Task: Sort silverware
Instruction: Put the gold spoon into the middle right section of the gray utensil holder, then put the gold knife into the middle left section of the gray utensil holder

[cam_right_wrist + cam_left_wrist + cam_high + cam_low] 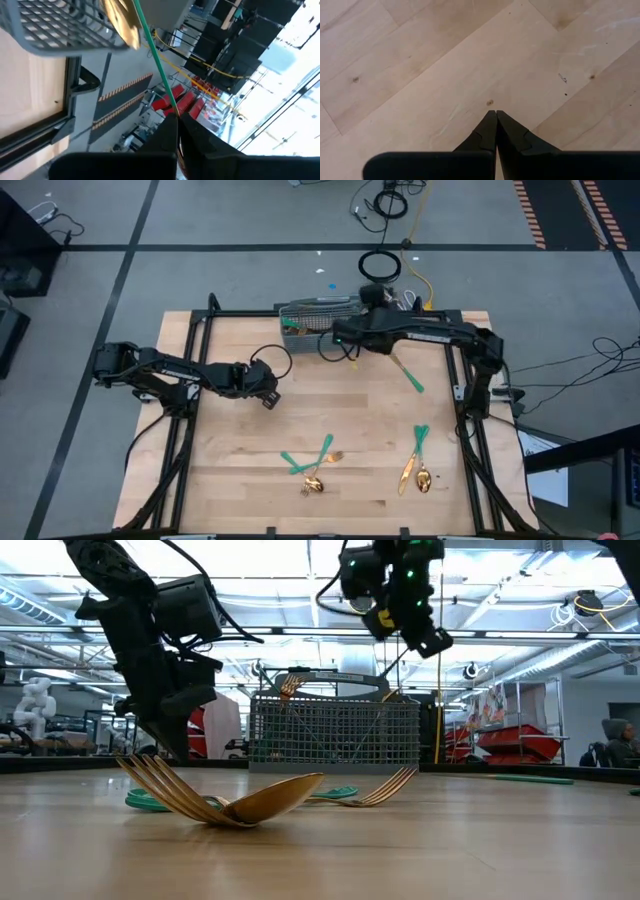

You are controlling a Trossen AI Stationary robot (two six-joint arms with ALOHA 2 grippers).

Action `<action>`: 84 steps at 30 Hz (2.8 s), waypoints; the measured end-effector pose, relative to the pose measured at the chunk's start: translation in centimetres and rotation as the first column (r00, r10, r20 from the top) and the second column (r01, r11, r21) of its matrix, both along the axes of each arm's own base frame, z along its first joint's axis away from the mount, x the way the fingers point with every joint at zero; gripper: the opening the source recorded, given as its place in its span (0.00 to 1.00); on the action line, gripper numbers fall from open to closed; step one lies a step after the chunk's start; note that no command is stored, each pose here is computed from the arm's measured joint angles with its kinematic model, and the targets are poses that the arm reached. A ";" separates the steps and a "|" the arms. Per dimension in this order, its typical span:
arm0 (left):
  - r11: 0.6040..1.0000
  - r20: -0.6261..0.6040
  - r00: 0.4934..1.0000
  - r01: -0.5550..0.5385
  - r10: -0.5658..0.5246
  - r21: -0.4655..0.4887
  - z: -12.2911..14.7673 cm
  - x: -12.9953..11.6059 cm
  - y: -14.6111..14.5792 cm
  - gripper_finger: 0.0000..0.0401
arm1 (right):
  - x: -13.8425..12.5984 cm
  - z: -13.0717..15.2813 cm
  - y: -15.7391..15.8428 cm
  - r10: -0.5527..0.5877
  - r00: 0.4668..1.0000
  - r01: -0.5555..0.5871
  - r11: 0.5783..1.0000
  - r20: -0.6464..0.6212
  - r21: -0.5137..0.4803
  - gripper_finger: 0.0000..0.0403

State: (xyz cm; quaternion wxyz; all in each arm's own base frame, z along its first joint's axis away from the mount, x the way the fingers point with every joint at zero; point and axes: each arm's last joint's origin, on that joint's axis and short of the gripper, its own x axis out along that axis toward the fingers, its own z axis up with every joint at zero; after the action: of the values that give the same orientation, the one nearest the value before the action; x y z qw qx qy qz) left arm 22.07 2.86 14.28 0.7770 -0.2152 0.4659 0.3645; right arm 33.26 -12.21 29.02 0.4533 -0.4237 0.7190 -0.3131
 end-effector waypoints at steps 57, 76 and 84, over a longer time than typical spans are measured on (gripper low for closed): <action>0.998 -0.002 1.000 0.028 -0.028 -0.058 -0.7 -0.4 -0.2 0.02 | -13.0 -11.0 -0.7 -0.837 0.457 0.188 0.422 0.301 0.887 0.40; 0.999 0.023 1.000 0.017 -0.016 -0.027 -0.5 -0.2 -0.1 0.02 | -12.9 -17.1 -4.1 -0.848 0.511 0.309 0.336 0.143 0.890 0.30; 1.000 0.022 1.000 0.015 -0.015 -0.026 -0.6 -0.2 -0.1 0.02 | -12.8 -16.3 -3.5 -0.849 0.501 0.324 0.365 0.170 0.873 0.01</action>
State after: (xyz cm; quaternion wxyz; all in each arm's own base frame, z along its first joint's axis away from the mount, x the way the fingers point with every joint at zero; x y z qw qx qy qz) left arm 21.89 2.75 13.73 0.7818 -0.2256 0.4638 0.3504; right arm 20.44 -15.71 12.67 0.6288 0.2400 0.6953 -0.2522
